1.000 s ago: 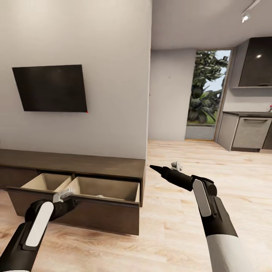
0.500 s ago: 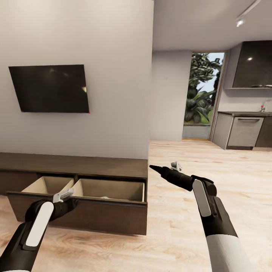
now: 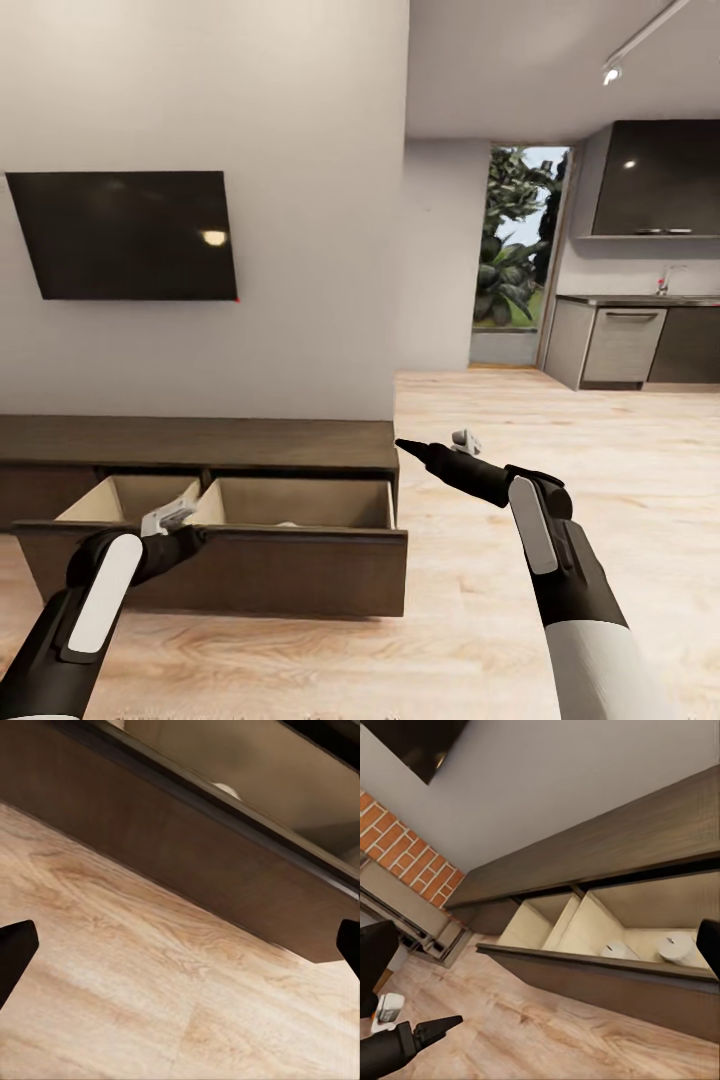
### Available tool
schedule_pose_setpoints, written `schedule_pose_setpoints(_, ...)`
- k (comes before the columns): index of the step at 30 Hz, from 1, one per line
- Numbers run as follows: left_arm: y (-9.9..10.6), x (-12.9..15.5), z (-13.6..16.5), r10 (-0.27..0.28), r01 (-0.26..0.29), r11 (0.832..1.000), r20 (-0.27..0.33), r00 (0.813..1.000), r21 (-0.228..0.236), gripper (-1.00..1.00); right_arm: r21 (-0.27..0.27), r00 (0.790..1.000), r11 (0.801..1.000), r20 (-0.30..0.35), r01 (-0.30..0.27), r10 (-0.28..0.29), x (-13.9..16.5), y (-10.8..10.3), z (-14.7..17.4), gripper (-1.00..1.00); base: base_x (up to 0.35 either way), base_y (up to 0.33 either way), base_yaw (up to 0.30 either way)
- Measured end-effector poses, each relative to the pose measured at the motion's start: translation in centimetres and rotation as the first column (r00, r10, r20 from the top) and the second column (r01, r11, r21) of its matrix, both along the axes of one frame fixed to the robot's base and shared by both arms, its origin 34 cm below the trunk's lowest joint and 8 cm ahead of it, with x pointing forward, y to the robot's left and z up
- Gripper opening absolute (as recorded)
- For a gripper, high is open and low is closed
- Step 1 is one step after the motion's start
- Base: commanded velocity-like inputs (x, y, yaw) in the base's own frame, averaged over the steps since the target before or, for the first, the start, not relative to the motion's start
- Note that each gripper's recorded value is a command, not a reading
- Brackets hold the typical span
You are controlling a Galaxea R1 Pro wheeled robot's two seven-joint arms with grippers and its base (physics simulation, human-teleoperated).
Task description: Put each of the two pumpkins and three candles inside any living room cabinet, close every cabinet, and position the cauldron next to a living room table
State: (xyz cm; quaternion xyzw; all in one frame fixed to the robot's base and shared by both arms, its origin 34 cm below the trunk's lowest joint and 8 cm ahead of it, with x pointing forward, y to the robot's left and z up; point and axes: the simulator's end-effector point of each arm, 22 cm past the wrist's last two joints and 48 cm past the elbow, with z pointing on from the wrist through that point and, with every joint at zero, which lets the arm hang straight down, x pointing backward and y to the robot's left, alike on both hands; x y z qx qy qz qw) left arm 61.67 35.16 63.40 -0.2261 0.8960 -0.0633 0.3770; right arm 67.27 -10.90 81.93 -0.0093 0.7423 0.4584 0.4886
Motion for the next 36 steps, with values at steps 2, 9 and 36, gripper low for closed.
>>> schedule_pose_setpoints(2,0.01,0.00,0.00,0.000,0.000,1.000,0.000,1.000,0.001,1.00,0.000,1.000,1.000,0.000,0.000,0.000,0.00,0.00,-0.01,1.00,-0.163,0.305,-0.001)
schedule_pose_setpoints(9,-0.02,0.00,-0.03,0.000,0.000,1.000,-0.001,1.000,-0.001,1.00,0.000,1.000,1.000,0.001,0.000,0.000,0.00,0.00,0.02,1.00,-0.154,0.301,0.000)
schedule_pose_setpoints(36,-0.21,0.02,-0.09,-0.004,0.004,1.000,-0.002,1.000,-0.003,1.00,-0.003,1.000,1.000,-0.001,0.000,0.000,0.02,-0.04,-0.07,1.00,-0.127,0.255,0.000)
